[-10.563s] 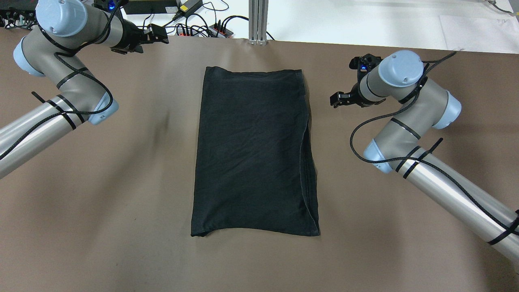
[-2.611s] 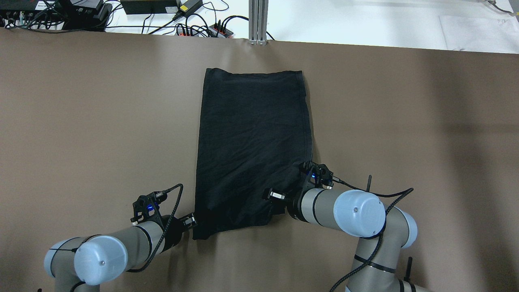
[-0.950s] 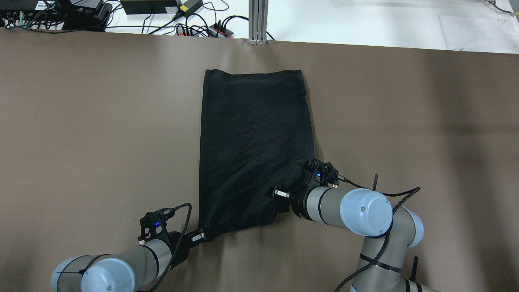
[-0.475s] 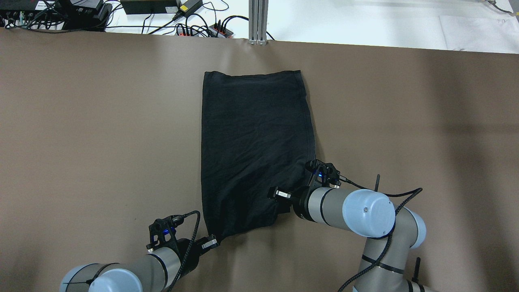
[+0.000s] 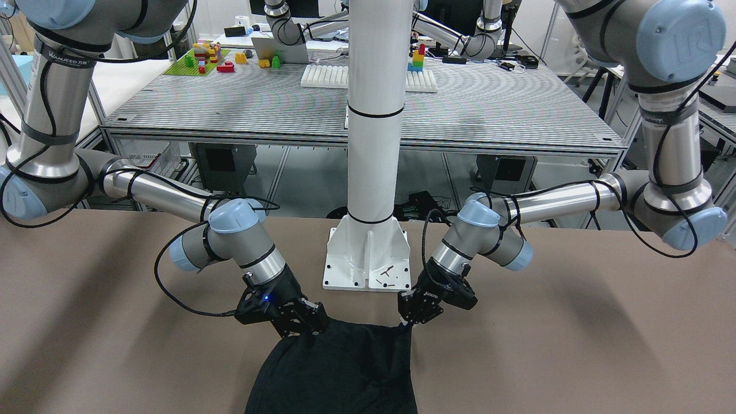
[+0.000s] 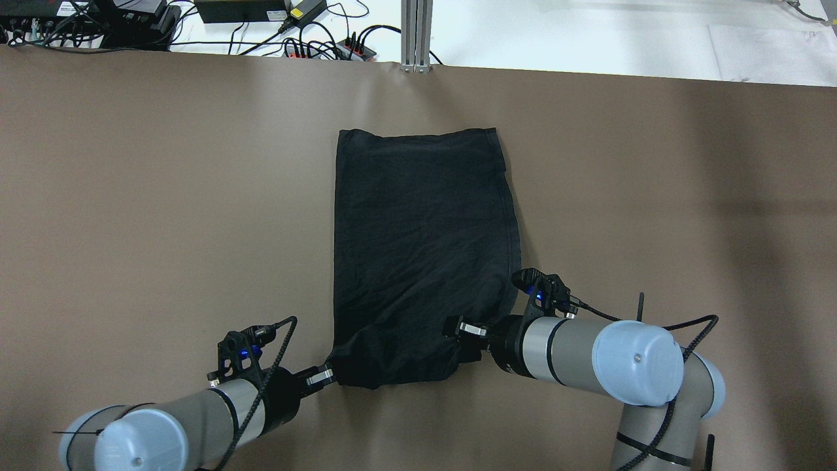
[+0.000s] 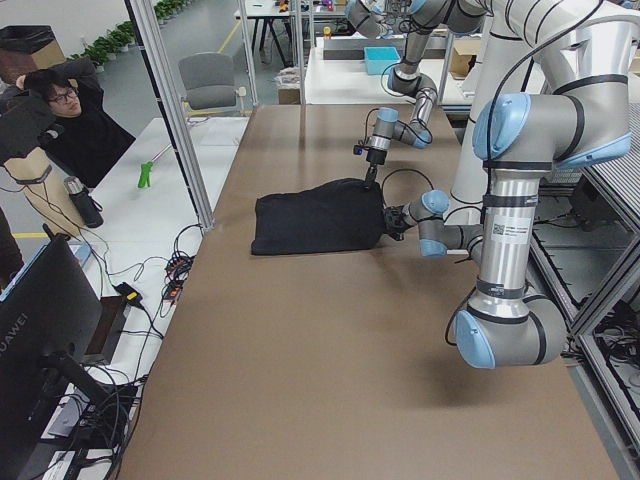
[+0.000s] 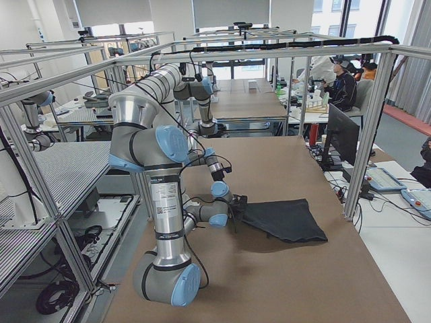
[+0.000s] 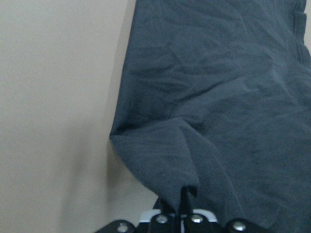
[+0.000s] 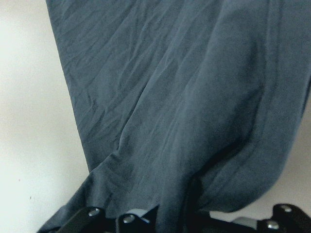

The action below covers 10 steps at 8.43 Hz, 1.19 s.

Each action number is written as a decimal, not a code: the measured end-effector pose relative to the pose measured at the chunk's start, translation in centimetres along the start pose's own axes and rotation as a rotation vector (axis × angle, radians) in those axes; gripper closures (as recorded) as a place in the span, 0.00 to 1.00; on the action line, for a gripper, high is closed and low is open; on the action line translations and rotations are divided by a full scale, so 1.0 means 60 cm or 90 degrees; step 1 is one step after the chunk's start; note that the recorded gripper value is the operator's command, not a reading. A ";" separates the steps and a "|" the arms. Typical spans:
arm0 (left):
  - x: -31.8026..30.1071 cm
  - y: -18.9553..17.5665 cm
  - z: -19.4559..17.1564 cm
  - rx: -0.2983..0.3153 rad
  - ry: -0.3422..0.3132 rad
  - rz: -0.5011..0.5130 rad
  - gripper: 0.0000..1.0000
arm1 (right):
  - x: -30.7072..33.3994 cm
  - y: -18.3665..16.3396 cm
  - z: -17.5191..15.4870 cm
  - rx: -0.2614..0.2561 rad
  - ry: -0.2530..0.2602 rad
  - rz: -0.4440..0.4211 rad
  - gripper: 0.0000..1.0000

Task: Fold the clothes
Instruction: 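Lift the near edge with both grippers and fold it over toward the far edge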

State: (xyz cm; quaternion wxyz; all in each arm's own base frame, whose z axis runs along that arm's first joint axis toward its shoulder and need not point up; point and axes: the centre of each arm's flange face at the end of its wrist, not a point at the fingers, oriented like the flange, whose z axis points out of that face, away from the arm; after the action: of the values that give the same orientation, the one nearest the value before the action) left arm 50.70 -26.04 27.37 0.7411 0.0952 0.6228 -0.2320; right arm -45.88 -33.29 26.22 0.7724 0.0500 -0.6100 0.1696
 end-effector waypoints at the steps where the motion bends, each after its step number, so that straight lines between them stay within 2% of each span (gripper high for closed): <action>1: 0.002 -0.020 -0.030 -0.004 0.008 0.016 1.00 | 0.002 0.023 -0.015 -0.019 -0.005 0.004 1.00; 2: 0.009 -0.029 -0.058 -0.009 0.020 0.027 1.00 | 0.002 0.048 -0.030 -0.038 -0.011 0.021 1.00; 4: 0.036 -0.008 -0.084 -0.018 0.049 0.034 1.00 | -0.012 0.095 -0.064 -0.072 -0.028 0.072 1.00; 6: 0.067 0.014 -0.089 -0.022 0.075 0.035 1.00 | -0.009 0.100 -0.065 -0.073 -0.025 0.084 1.00; 8: 0.107 -0.030 -0.091 -0.019 0.096 0.036 1.00 | 0.001 0.038 -0.061 -0.031 -0.015 0.082 1.00; 10: 0.136 -0.122 -0.078 0.000 0.092 0.033 1.00 | 0.011 -0.048 -0.071 0.025 -0.009 0.060 1.00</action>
State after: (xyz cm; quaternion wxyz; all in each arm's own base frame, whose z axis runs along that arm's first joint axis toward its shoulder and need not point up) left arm 44.17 -32.24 19.61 0.6999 0.1278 0.6721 -0.2049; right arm -40.89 -34.65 26.18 0.7582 0.0371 -0.6135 0.2175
